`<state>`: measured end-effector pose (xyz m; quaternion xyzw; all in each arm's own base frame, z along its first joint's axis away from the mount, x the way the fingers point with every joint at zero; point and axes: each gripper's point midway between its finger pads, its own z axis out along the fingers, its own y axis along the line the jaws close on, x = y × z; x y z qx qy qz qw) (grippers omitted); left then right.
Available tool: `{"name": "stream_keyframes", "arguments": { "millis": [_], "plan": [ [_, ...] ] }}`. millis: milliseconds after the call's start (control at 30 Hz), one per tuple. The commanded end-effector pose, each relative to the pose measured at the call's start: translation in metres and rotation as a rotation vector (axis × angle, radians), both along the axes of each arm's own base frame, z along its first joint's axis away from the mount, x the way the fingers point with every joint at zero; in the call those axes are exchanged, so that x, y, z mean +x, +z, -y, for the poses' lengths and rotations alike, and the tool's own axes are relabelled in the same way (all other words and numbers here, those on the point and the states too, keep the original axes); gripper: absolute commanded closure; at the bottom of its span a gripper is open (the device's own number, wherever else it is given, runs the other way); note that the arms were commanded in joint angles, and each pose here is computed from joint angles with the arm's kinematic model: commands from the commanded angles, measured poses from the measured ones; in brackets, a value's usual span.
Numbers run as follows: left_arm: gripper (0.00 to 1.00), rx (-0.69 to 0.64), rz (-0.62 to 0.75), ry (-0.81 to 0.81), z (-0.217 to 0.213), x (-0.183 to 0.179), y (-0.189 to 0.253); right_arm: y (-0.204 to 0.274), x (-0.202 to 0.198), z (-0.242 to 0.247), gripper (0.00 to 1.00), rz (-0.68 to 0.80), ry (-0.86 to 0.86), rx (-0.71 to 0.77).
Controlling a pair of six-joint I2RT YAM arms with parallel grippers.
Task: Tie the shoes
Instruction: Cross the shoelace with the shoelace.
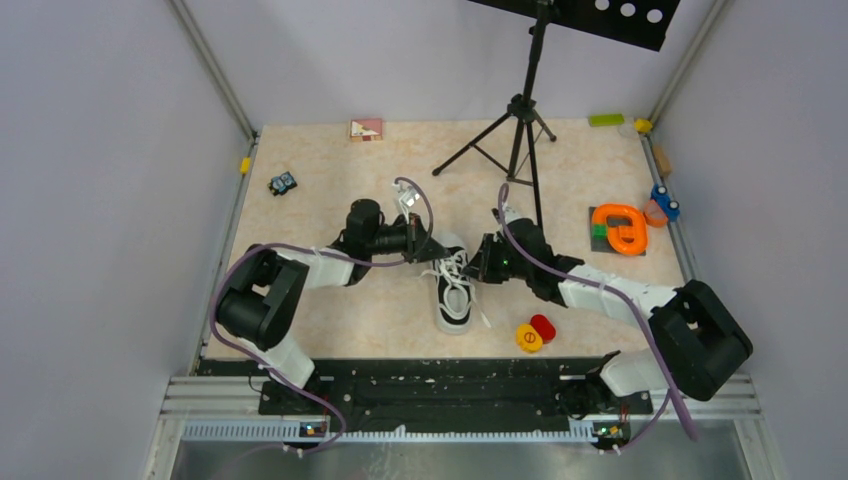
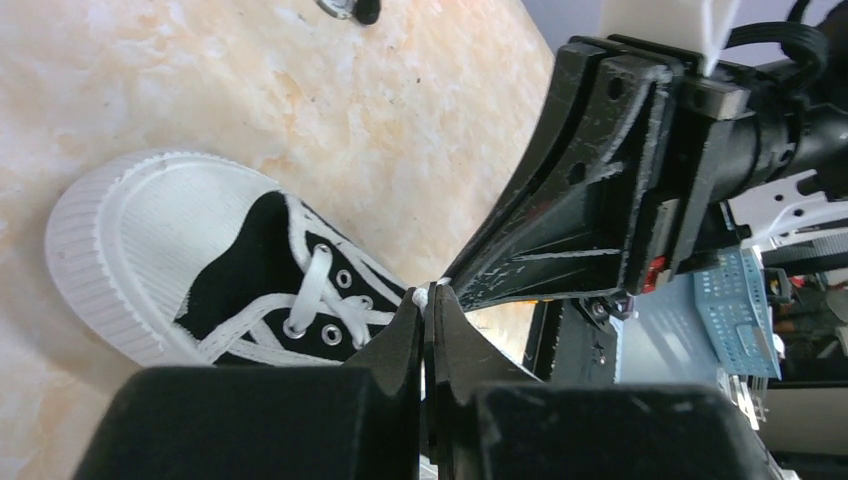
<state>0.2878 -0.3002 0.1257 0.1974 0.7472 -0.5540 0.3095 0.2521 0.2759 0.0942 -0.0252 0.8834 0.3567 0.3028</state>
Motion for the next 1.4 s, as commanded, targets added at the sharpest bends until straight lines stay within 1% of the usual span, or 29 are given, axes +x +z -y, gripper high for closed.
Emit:
{"name": "stream_keyframes", "arguments": {
  "millis": [0,167,200,300,333,400,633,900,967,1067,1200,1367],
  "plan": [
    [1.0,-0.079,0.047,-0.068,0.006,-0.007,0.022,0.01,0.001,-0.004,1.0,0.028,-0.005,0.028],
    [1.0,-0.135,0.071,-0.078,0.011,-0.005,0.035,-0.001,-0.002,0.001,1.0,-0.001,-0.029,0.011],
    [1.0,-0.137,0.074,-0.079,0.011,-0.004,0.036,-0.003,-0.002,0.001,0.99,-0.008,-0.026,0.01],
    [1.0,-0.136,0.076,-0.094,0.012,-0.005,0.037,-0.002,-0.002,-0.002,0.79,-0.011,-0.012,0.013],
    [1.0,-0.135,0.073,-0.102,0.013,-0.005,0.036,0.002,-0.001,-0.003,0.75,-0.002,-0.014,0.014],
    [1.0,-0.13,0.067,-0.115,0.014,-0.006,0.033,0.011,0.003,-0.002,0.7,0.026,-0.023,0.014],
    [1.0,-0.126,0.066,-0.115,0.014,-0.004,0.032,0.044,0.013,-0.014,0.65,0.108,0.009,0.057],
    [1.0,-0.111,0.062,-0.083,0.013,-0.001,0.03,0.048,0.018,-0.044,0.63,0.139,0.067,0.076],
    [1.0,-0.109,0.061,-0.078,0.012,0.0,0.03,0.05,0.019,-0.049,0.6,0.15,0.075,0.077],
    [1.0,-0.107,0.058,-0.079,0.012,-0.001,0.029,0.05,0.023,-0.055,0.58,0.168,0.075,0.054],
    [1.0,-0.108,0.059,-0.08,0.011,-0.001,0.03,0.045,0.023,-0.06,0.57,0.182,0.07,0.023],
    [1.0,-0.107,0.058,-0.082,0.011,-0.002,0.03,0.043,0.027,-0.055,0.57,0.222,0.018,-0.048]
  ]
}}
